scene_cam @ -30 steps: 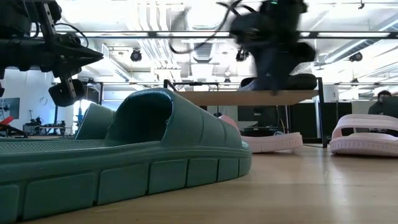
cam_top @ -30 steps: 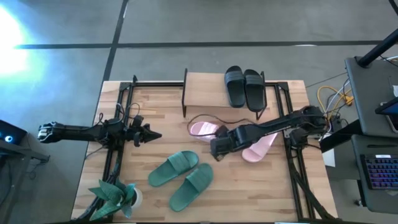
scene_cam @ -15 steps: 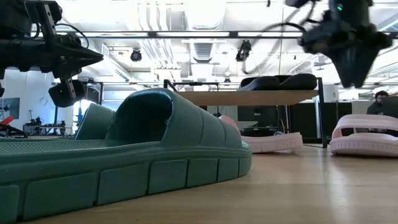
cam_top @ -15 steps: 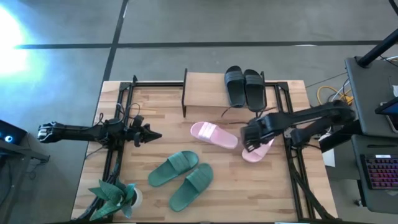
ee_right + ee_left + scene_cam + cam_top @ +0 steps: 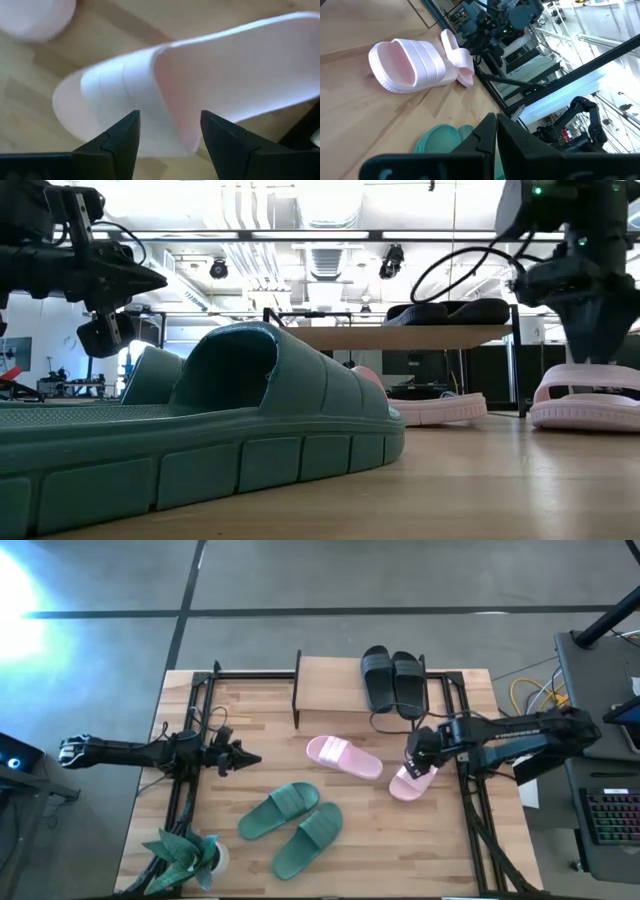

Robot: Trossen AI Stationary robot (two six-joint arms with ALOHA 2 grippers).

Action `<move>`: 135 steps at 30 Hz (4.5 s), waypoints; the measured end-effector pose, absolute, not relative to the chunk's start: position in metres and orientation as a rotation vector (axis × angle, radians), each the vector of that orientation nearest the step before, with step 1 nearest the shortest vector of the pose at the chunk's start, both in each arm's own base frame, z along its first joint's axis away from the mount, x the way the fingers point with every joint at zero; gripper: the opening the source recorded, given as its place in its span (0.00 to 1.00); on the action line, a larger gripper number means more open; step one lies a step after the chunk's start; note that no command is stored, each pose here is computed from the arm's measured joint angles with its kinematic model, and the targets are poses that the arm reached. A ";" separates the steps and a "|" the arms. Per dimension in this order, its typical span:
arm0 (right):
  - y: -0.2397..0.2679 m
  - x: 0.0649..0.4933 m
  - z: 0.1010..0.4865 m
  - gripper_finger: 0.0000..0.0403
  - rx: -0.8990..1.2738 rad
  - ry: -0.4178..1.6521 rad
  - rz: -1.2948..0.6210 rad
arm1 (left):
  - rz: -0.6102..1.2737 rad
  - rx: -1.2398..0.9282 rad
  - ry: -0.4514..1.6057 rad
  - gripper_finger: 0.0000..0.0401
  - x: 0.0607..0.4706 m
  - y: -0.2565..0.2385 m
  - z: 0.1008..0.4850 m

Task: Pick and place slides into the shelf
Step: Move the right pink slipper to the bottom of the other pink slipper, then adjust the pink slippers

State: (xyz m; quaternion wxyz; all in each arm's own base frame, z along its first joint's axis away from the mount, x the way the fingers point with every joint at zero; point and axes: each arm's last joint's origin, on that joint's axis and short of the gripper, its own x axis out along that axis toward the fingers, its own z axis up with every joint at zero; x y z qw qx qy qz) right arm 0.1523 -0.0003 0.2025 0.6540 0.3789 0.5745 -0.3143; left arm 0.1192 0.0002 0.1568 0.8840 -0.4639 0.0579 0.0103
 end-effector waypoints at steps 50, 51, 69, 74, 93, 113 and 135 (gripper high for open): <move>0.053 0.436 0.220 0.03 1.635 0.208 -0.563 | -0.105 -0.745 -0.051 0.00 0.117 -0.001 0.201; 0.050 0.442 0.218 0.03 1.639 0.223 -0.551 | -0.113 -0.742 -0.057 0.00 0.116 -0.001 0.203; 0.036 0.473 0.199 0.46 1.281 0.508 -0.455 | -0.162 -0.744 0.035 0.00 0.118 -0.004 0.196; 0.039 0.468 0.246 0.53 1.012 0.552 -0.197 | -0.163 -0.763 0.038 0.00 0.118 -0.004 0.196; 0.028 0.397 0.345 0.47 0.368 0.987 -0.593 | -0.098 -0.904 -0.204 0.00 0.116 0.001 0.219; 0.022 0.361 0.359 0.44 0.403 1.144 -0.647 | 0.275 -1.087 0.311 0.00 0.132 -0.013 0.245; 0.021 0.356 0.355 0.44 0.374 1.162 -0.673 | 0.455 -0.878 1.030 0.00 0.187 -0.078 0.213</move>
